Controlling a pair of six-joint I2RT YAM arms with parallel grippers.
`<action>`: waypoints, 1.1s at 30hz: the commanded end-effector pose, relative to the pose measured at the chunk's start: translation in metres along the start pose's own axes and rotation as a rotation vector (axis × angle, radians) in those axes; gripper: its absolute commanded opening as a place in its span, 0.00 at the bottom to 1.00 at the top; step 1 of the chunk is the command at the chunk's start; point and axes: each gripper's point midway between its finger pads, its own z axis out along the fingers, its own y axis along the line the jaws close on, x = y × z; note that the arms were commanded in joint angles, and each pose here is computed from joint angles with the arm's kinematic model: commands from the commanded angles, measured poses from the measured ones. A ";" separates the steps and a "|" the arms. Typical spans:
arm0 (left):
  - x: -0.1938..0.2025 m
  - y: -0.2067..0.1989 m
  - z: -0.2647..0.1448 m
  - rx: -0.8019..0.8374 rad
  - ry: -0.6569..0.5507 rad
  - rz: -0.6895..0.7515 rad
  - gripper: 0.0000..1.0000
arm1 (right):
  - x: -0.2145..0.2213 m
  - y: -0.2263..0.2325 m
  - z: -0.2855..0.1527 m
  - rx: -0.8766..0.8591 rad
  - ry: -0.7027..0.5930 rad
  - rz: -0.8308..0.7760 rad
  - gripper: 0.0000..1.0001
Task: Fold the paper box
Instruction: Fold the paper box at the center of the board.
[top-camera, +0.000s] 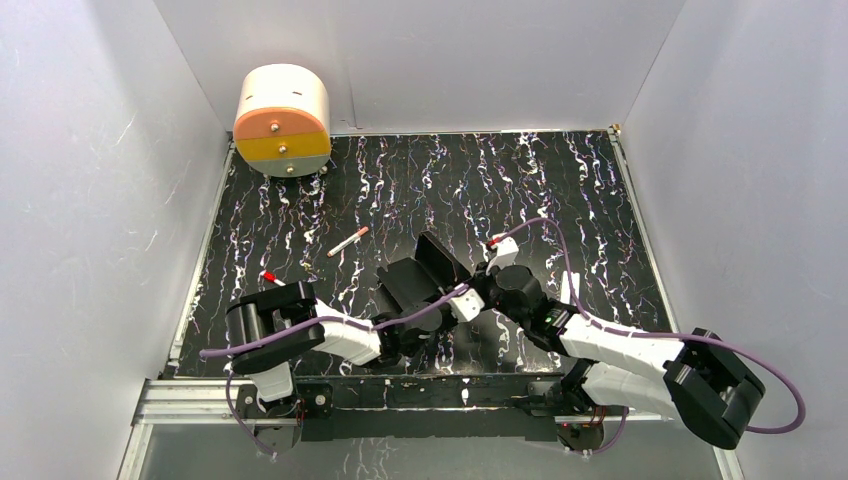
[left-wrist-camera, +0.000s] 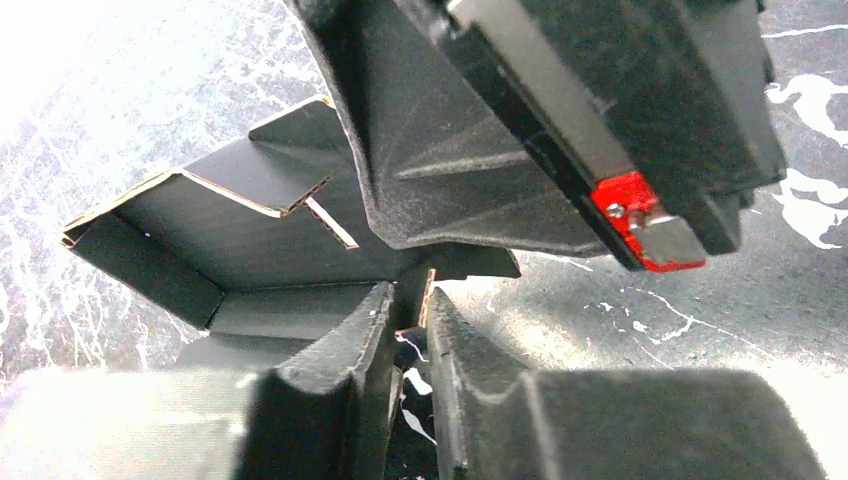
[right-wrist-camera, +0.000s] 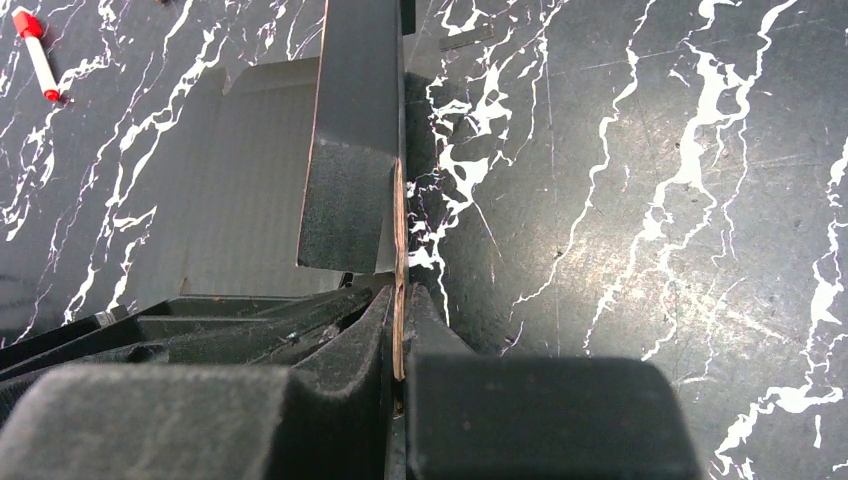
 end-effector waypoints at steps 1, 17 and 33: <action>-0.012 0.015 0.003 -0.079 -0.027 -0.062 0.13 | -0.026 0.018 -0.002 -0.063 -0.076 0.001 0.06; 0.022 0.030 0.011 -0.021 0.077 -0.460 0.01 | -0.023 0.017 -0.008 -0.120 -0.132 -0.113 0.06; 0.034 0.016 0.018 0.029 0.125 -0.616 0.02 | -0.021 0.005 -0.003 -0.084 -0.174 -0.186 0.06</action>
